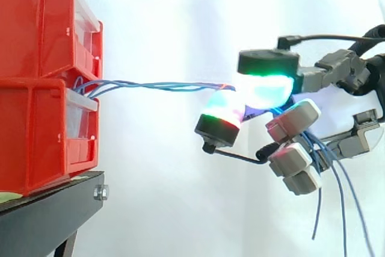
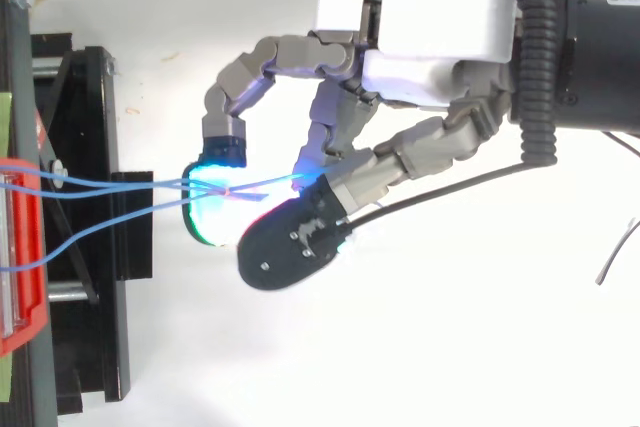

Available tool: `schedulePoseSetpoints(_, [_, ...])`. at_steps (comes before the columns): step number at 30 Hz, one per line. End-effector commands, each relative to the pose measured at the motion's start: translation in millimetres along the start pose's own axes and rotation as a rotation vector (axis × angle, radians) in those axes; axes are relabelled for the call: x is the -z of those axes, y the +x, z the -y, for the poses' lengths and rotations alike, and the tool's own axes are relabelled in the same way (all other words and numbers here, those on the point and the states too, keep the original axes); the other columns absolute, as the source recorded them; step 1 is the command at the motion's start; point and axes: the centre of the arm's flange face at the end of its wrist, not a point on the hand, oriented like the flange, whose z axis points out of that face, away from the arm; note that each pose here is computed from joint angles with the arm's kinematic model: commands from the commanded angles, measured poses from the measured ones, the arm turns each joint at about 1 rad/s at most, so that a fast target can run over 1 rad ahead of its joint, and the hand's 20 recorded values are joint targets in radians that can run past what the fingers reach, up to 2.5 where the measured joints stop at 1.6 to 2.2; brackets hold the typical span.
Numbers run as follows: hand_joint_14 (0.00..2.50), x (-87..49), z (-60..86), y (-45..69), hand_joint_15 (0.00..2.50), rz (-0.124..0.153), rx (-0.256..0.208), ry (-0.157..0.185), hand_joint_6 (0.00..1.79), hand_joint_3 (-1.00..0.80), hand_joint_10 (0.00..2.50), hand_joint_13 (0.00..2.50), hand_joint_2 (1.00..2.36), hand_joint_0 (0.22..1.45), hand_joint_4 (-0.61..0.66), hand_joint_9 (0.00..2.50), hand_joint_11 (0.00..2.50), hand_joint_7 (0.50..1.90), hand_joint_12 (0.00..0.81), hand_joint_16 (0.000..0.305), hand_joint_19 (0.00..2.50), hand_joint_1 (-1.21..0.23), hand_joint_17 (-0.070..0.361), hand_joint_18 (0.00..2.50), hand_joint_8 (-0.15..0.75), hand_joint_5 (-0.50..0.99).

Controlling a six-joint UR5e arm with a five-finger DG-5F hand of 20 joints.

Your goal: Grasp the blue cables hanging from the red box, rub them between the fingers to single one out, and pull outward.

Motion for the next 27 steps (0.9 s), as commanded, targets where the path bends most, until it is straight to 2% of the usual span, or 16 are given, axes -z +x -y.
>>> schedulePoseSetpoints(1, [0.03, 0.1, 0.0, 0.5, 0.83, 0.000, 0.000, 0.001, 0.91, -0.50, 0.03, 1.16, 1.00, 0.71, -0.04, 1.32, 1.11, 0.88, 0.354, 0.049, 0.85, -0.87, 0.110, 0.97, 0.267, -0.15])
schedulePoseSetpoints(7, [0.03, 0.3, -0.5, 0.5, 0.84, 0.000, -0.001, 0.003, 0.89, -0.50, 0.02, 1.18, 1.00, 0.50, 0.03, 1.35, 1.09, 0.88, 0.383, 0.055, 0.86, -0.80, 0.124, 1.00, 0.293, -0.14])
schedulePoseSetpoints(12, [0.03, 0.0, -0.8, 0.5, 0.83, -0.001, -0.001, 0.000, 0.88, -0.50, 0.02, 1.19, 1.00, 0.45, 0.05, 1.37, 1.06, 0.85, 0.409, 0.061, 0.86, -0.71, 0.136, 1.02, 0.317, -0.14])
schedulePoseSetpoints(15, [0.03, 0.0, -0.8, -0.5, 0.83, -0.001, -0.002, 0.000, 0.87, -0.50, 0.02, 1.20, 1.00, 0.45, 0.05, 1.38, 1.06, 0.85, 0.409, 0.061, 0.86, -0.63, 0.138, 1.02, 0.321, -0.14])
schedulePoseSetpoints(19, [0.03, 0.2, -0.7, -3.8, 0.85, 0.002, -0.003, 0.000, 0.87, -0.50, 0.03, 1.17, 1.00, 0.53, 0.03, 1.36, 1.08, 0.89, 0.382, 0.054, 0.91, -0.57, 0.122, 0.96, 0.292, -0.15])
schedulePoseSetpoints(23, [0.03, 0.2, -0.7, -5.7, 0.86, 0.002, -0.004, 0.000, 0.86, -0.49, 0.03, 1.17, 1.00, 0.58, 0.02, 1.35, 1.09, 0.91, 0.369, 0.052, 0.91, -0.60, 0.117, 0.94, 0.285, -0.15])
schedulePoseSetpoints(27, [0.03, 0.8, -0.3, -11.5, 0.85, 0.010, -0.006, 0.003, 0.88, -0.35, 0.03, 1.18, 1.01, 0.61, 0.01, 1.36, 1.09, 0.92, 0.376, 0.054, 0.90, -0.66, 0.120, 0.96, 0.290, -0.15])
